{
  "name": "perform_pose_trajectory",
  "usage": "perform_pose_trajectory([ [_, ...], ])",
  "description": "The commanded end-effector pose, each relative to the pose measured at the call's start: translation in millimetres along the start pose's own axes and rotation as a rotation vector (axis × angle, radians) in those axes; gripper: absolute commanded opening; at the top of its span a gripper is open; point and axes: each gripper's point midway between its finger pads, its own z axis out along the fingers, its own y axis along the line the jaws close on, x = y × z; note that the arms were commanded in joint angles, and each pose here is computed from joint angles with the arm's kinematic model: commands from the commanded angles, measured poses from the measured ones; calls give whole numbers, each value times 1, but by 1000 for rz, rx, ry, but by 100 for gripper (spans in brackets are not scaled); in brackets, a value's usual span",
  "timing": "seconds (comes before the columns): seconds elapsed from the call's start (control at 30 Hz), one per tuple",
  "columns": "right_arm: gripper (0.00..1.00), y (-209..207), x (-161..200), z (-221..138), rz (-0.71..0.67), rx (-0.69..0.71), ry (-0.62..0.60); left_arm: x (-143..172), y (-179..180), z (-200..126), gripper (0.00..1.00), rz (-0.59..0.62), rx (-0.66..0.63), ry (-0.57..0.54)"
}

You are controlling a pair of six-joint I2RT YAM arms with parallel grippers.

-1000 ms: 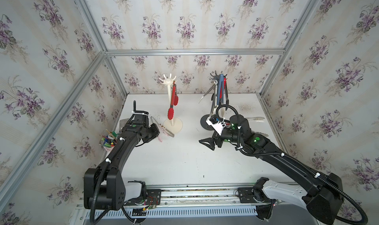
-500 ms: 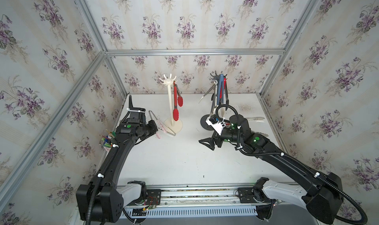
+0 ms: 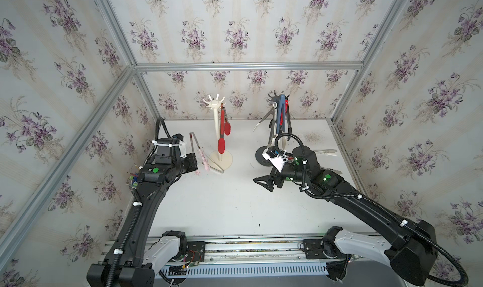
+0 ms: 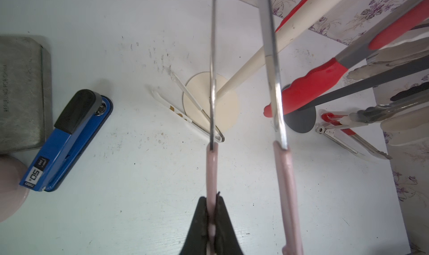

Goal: Hang food tongs on kitchen utensil racks
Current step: Hang the food tongs on the rack.

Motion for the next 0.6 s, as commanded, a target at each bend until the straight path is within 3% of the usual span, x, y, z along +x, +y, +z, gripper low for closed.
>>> perform_pose_trajectory([
  [0.0,100,1,-7,-1,-30,-6,-19,-16,-3,-9,0,89,-13,-67],
  [0.57,100,2,-8,-3,-35,-2,-17,-40,-19,-52,0,235,-14,-300],
])
